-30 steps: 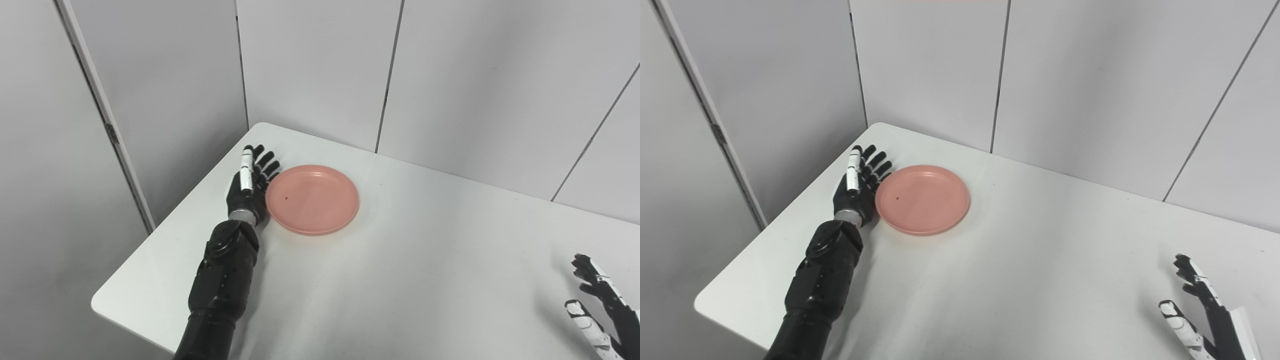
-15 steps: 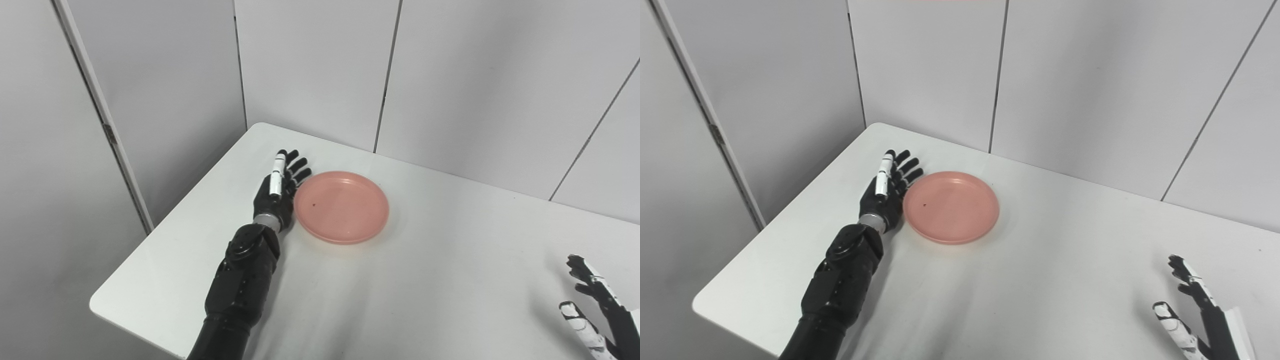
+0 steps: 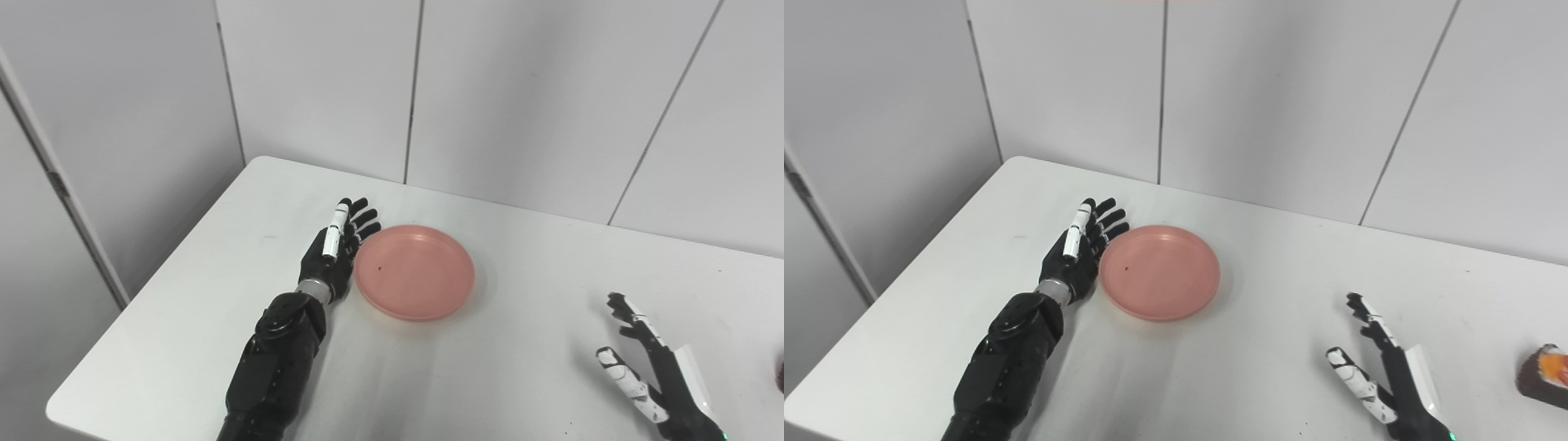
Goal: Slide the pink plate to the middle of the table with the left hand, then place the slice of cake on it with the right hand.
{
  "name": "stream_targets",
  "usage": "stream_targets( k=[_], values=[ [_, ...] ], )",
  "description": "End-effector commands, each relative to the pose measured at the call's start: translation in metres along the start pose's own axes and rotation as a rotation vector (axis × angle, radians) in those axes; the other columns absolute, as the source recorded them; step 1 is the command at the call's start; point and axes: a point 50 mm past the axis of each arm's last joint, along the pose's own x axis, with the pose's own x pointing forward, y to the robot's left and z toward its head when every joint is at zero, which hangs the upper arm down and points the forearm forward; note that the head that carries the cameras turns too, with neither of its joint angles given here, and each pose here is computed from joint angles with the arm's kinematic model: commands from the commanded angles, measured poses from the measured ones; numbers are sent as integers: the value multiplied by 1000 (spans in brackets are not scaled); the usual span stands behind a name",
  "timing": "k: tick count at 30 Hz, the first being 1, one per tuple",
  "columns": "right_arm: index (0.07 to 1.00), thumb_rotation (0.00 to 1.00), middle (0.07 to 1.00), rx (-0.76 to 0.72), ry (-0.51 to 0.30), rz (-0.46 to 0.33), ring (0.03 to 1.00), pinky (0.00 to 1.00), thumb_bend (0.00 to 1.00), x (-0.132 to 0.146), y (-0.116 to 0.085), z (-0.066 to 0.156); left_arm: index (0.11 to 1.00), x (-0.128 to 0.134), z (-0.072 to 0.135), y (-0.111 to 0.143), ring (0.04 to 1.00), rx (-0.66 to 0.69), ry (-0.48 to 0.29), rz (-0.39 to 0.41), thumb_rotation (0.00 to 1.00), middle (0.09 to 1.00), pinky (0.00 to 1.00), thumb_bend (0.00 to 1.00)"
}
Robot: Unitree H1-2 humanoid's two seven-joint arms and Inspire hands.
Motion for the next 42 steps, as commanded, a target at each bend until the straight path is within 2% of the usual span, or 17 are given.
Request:
stream_targets(
  k=[1, 9, 21, 29, 42],
  values=[
    [880, 1000, 870, 38, 59, 10, 851, 793, 362, -15, 25, -5, 856, -3, -8, -10, 861, 12, 44, -37, 975, 867, 869, 379],
    [886, 1000, 882, 37, 67, 14, 864, 800, 341, -12, 32, 8, 865, -14, -25, -39, 881, 48, 103, -144, 984, 881, 871, 378],
    [892, 1000, 891, 63, 93, 12, 873, 810, 352, -8, 46, 25, 905, -34, -42, -61, 914, 68, 170, -286, 1000, 918, 920, 349],
    [894, 1000, 892, 67, 91, 6, 878, 815, 320, -5, 52, 33, 913, -44, -47, -61, 926, 99, 185, -352, 1000, 933, 941, 330],
    [892, 1000, 891, 68, 80, -14, 876, 807, 304, -1, 58, 38, 923, -48, -42, -48, 931, 123, 190, -364, 1000, 937, 944, 347]
  ],
)
